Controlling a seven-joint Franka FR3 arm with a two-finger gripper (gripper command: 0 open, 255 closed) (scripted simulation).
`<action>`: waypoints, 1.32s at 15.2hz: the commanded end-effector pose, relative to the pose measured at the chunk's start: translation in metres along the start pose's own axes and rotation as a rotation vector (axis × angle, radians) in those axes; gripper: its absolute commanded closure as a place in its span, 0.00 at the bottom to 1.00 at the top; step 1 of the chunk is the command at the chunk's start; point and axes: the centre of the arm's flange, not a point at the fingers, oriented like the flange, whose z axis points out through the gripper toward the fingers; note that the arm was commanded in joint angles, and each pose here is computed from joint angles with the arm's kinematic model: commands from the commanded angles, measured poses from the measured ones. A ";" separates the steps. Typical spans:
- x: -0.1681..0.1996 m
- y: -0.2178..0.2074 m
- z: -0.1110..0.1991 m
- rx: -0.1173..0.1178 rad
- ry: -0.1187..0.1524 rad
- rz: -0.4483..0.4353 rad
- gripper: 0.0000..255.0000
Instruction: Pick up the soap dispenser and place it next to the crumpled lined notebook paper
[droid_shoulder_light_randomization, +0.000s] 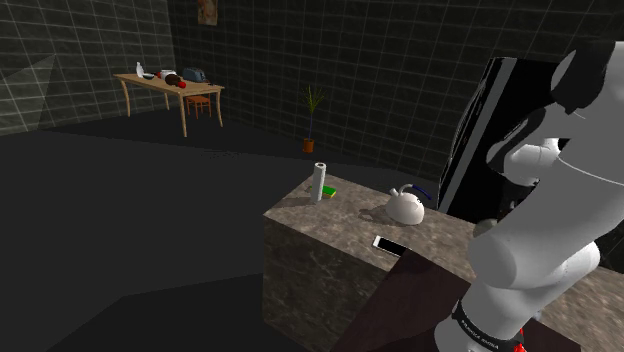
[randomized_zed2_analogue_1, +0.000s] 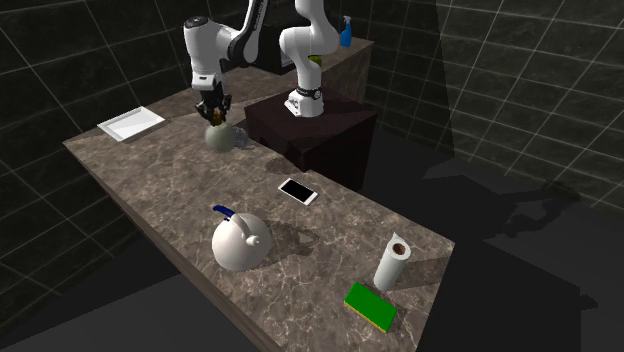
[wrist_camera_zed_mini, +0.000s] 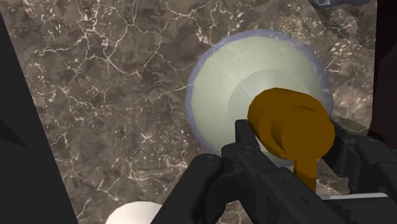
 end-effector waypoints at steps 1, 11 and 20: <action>0.001 0.000 0.010 -0.001 0.000 0.001 1.00; 0.005 -0.002 0.062 -0.001 0.000 0.001 1.00; 0.008 -0.004 0.110 -0.001 0.000 0.001 1.00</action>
